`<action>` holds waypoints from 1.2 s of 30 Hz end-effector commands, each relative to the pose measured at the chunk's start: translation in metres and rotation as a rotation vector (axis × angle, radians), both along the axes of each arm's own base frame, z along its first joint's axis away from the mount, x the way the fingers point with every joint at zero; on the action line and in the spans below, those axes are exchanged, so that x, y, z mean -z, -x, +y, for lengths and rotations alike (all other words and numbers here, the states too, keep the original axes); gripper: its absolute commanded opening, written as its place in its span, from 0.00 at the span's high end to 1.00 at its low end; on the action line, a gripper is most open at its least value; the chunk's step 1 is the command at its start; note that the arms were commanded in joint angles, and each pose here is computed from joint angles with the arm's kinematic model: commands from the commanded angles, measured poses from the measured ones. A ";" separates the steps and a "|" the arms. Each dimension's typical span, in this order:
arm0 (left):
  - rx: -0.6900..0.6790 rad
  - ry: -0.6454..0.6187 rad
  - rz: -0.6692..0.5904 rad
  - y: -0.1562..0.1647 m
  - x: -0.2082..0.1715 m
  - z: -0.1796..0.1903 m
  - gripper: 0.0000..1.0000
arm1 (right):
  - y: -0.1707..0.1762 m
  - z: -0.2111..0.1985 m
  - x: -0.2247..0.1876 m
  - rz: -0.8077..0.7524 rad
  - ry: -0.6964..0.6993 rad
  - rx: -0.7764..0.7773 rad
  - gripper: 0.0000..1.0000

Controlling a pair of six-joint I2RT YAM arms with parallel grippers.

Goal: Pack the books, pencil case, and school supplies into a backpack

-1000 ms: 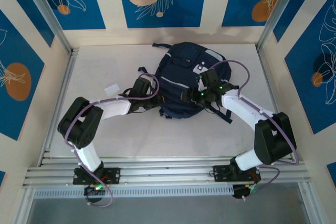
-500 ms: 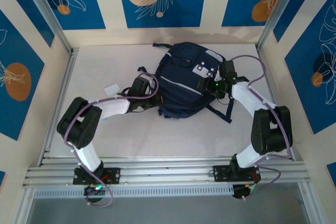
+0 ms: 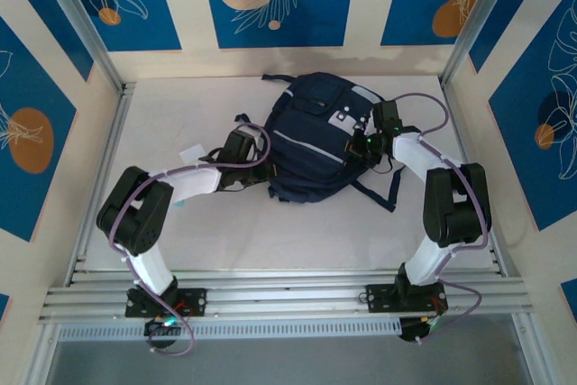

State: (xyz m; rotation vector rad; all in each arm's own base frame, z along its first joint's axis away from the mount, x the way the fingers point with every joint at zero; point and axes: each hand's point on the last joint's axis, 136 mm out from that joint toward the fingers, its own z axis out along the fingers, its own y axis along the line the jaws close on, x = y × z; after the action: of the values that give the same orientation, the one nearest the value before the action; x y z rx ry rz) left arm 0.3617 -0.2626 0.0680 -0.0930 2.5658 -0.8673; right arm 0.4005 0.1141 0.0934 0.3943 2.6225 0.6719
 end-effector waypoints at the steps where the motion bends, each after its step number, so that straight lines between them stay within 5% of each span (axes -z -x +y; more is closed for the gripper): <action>1: -0.041 -0.088 -0.066 -0.037 -0.006 0.023 1.00 | 0.031 0.014 -0.015 0.015 -0.101 -0.039 1.00; 8: 0.005 -0.187 -0.175 -0.097 -0.035 0.016 1.00 | 0.072 0.051 -0.036 0.040 -0.321 -0.027 1.00; 13: 0.092 -0.199 -0.204 -0.095 -0.060 0.009 0.62 | 0.063 0.059 -0.040 0.045 -0.386 0.053 1.00; 17: 0.167 -0.162 -0.195 -0.062 -0.074 0.009 0.47 | 0.048 0.061 -0.042 0.024 -0.428 0.126 1.00; 26: 0.317 -0.018 -0.193 0.016 -0.078 -0.043 0.46 | 0.038 0.069 -0.039 0.014 -0.456 0.174 1.00; 36: 0.386 0.051 -0.205 0.014 -0.061 -0.091 0.53 | 0.036 0.069 -0.066 -0.036 -0.507 0.186 1.00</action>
State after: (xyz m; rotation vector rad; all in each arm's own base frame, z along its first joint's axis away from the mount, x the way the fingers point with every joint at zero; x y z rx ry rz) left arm 0.3387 -0.3381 0.1204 0.4464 2.4531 -0.9631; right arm 0.3554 0.1758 0.1234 0.8412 2.4214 1.1800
